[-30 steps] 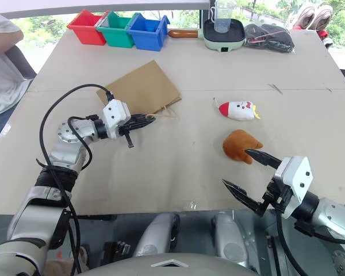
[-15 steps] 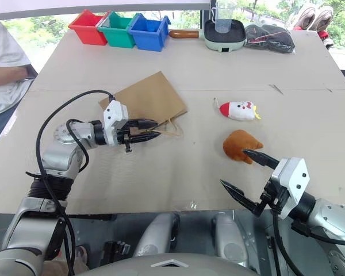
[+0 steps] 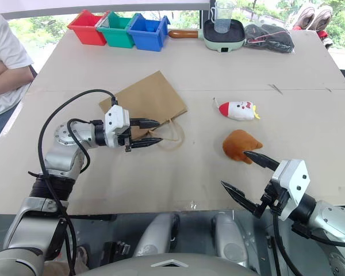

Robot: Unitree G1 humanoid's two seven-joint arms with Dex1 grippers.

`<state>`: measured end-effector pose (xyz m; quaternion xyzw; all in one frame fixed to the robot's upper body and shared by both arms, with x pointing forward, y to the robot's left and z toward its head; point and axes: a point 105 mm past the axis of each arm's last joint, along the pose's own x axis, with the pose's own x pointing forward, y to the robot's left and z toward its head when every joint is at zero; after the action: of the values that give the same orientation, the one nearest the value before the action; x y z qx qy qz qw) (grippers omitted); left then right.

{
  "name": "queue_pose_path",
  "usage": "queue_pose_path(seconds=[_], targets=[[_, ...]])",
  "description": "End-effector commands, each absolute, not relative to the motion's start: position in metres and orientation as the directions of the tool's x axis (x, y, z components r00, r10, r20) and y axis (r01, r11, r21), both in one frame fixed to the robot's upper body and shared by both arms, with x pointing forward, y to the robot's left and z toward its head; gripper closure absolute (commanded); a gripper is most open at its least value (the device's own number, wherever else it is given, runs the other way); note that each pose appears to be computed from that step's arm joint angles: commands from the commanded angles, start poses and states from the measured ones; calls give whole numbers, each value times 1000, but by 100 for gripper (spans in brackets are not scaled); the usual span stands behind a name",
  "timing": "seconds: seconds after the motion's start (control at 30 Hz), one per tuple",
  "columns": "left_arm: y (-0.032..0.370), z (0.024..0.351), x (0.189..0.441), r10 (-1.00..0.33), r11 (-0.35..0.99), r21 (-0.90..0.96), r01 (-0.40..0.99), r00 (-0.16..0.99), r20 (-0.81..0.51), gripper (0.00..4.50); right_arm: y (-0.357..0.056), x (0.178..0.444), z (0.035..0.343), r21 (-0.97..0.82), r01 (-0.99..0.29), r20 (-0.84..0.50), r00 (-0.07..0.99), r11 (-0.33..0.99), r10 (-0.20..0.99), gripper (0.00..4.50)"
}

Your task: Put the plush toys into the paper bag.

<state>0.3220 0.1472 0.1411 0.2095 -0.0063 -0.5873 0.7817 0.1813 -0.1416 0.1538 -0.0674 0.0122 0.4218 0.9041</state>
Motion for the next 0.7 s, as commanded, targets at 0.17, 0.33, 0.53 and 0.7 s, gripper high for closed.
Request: queue_pose_path(seconds=[0.17,0.33,0.53,0.7], targets=[[143,149,318,-932,211,320,924,289,-220,307,-139,181,162,-145,-771,-55,632,620,773,0],[139,148,322,-928,246,314,917,316,-197,430,-137,188,161,-167,-754,-57,650,635,757,0],[150,154,307,-948,162,272,949,227,-225,408,-134,188,161,-170,-756,-54,648,633,760,0],[165,142,312,-894,110,449,887,286,-345,233,-133,188,160,-165,-759,-48,644,630,764,0]])
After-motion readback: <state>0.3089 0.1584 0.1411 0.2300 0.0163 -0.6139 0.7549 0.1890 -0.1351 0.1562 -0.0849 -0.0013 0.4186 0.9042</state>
